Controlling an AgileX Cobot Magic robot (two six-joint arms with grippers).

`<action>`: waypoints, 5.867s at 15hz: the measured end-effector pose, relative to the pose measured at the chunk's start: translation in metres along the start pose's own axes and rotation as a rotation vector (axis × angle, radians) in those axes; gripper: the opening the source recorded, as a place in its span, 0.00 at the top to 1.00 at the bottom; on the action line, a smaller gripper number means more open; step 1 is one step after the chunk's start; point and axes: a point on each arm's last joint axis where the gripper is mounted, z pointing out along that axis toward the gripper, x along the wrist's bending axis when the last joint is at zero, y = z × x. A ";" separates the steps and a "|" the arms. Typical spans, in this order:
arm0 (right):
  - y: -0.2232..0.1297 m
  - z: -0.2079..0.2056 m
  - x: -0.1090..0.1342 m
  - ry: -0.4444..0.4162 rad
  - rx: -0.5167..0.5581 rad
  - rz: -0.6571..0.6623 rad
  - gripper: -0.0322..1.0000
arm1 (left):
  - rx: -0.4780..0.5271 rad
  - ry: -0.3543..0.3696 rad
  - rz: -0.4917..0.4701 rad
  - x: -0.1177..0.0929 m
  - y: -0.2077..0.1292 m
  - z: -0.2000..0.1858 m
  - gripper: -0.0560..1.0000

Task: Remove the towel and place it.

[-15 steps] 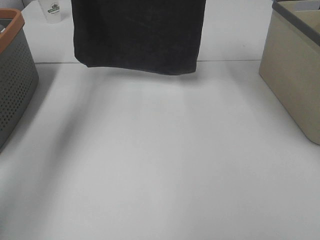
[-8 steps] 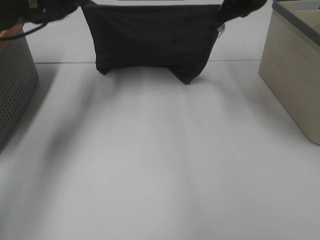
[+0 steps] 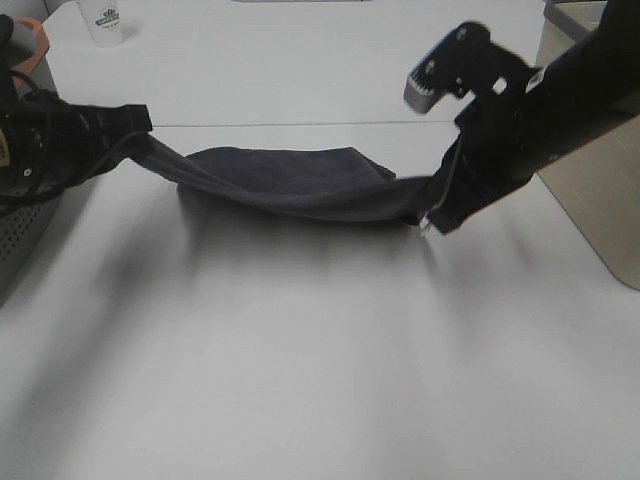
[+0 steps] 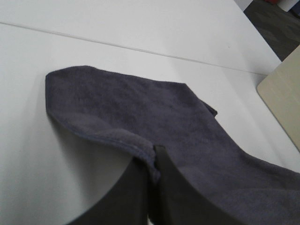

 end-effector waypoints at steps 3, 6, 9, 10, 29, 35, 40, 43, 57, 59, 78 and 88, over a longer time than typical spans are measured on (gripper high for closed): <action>-0.021 0.012 0.029 0.056 0.047 -0.045 0.95 | 0.076 0.035 -0.024 0.009 -0.027 -0.012 0.95; -0.024 0.013 0.031 0.060 0.055 -0.046 0.95 | 0.133 0.046 -0.013 0.013 -0.043 -0.018 0.95; -0.028 0.024 0.033 0.077 0.080 -0.036 0.95 | 0.177 0.054 -0.002 0.017 -0.055 -0.022 0.95; -0.033 0.032 0.035 0.092 0.106 -0.032 0.95 | 0.192 0.055 0.003 0.018 -0.058 -0.021 0.95; -0.036 0.025 0.039 0.142 0.151 -0.047 0.28 | 0.257 0.033 0.015 0.015 -0.059 -0.018 0.14; -0.011 -0.023 0.018 -0.103 -0.050 -0.045 0.28 | 0.108 -0.024 0.047 -0.019 0.027 0.000 0.15; 0.029 -0.054 -0.006 -0.243 -0.211 -0.053 0.28 | -0.131 0.151 0.199 -0.038 0.122 -0.001 0.15; 0.072 -0.090 -0.030 -0.350 -0.364 -0.069 0.28 | -0.281 0.476 0.378 -0.033 0.175 -0.021 0.16; 0.053 -0.160 -0.157 -0.392 -0.003 0.723 0.29 | 0.226 0.516 0.201 -0.005 0.198 -0.067 0.17; 0.053 -0.162 -0.155 -0.348 0.083 0.693 0.29 | 0.268 0.524 0.175 -0.009 0.200 -0.073 0.17; -0.081 -0.219 0.009 -0.289 0.176 0.691 0.29 | 0.467 0.567 0.105 -0.029 0.077 -0.210 0.22; -0.150 -0.213 0.088 -0.262 0.065 0.719 0.29 | 0.315 0.537 0.138 -0.022 -0.029 -0.276 0.22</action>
